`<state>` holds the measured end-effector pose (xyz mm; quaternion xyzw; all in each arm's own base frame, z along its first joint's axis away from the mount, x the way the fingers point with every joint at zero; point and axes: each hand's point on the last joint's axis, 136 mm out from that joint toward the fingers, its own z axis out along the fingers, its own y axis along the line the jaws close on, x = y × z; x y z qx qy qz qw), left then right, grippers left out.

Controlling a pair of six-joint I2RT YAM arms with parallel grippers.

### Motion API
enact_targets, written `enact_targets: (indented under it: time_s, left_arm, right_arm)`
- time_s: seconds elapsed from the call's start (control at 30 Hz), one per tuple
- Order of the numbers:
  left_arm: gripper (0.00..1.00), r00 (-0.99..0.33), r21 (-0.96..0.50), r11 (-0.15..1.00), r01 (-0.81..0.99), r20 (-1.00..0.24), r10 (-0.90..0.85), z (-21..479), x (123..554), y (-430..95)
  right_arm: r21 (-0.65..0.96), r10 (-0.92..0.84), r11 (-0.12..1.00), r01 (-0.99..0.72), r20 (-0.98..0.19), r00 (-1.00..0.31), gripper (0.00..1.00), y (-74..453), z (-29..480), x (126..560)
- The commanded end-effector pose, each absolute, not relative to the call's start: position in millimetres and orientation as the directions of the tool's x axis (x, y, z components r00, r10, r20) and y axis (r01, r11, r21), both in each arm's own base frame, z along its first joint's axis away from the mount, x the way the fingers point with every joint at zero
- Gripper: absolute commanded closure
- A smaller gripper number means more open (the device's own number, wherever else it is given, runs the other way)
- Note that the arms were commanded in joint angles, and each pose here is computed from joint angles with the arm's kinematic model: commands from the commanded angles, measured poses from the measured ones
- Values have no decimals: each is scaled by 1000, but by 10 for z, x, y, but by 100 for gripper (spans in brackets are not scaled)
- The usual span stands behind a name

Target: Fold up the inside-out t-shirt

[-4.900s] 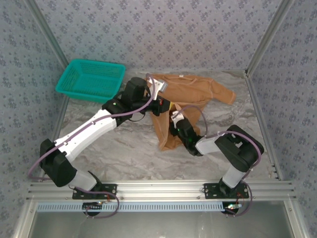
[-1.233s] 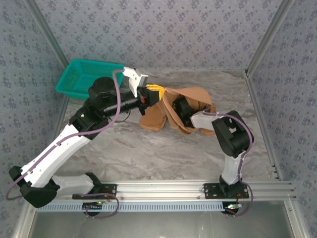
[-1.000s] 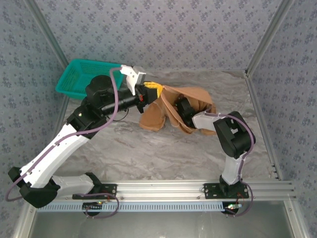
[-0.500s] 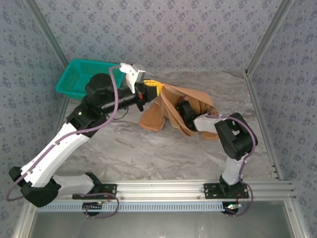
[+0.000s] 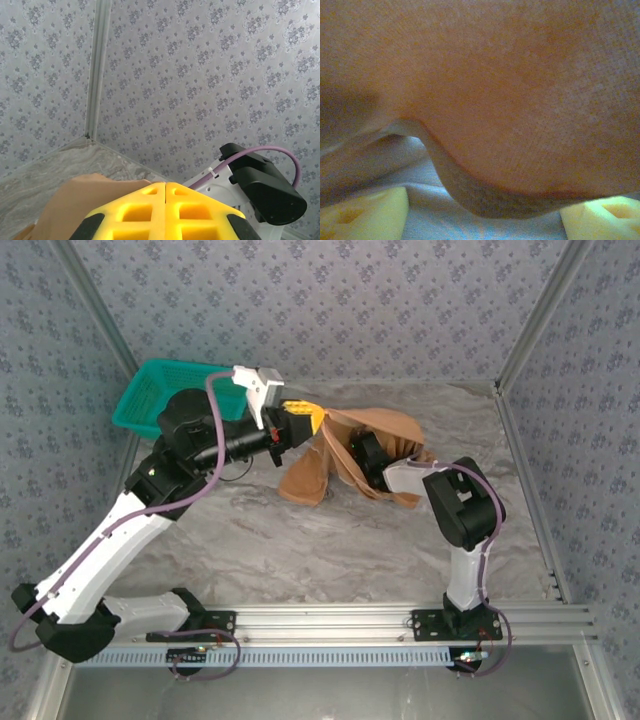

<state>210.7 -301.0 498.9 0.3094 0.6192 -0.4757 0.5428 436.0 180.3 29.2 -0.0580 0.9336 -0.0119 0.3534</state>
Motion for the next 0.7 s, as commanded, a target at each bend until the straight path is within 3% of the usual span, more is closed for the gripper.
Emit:
enact_targets:
  time_s: [0.0,0.33,0.67]
  left_arm:
    - [100,-187,-235,302,924,-966,-180,5164,2018,-3010]
    - [100,-193,-235,295,926,-967,-165,5117,2027,-3042]
    - [100,-122,-195,436,878,-974,-191,5209,2185,-2799]
  right_arm:
    - [-62,-134,990,-125,-671,-729,18,1866,440,4401]
    - [-76,-152,988,-134,-624,-766,17,1956,332,4529]
    - [-69,-122,993,-100,-528,-841,27,1844,4,4256]
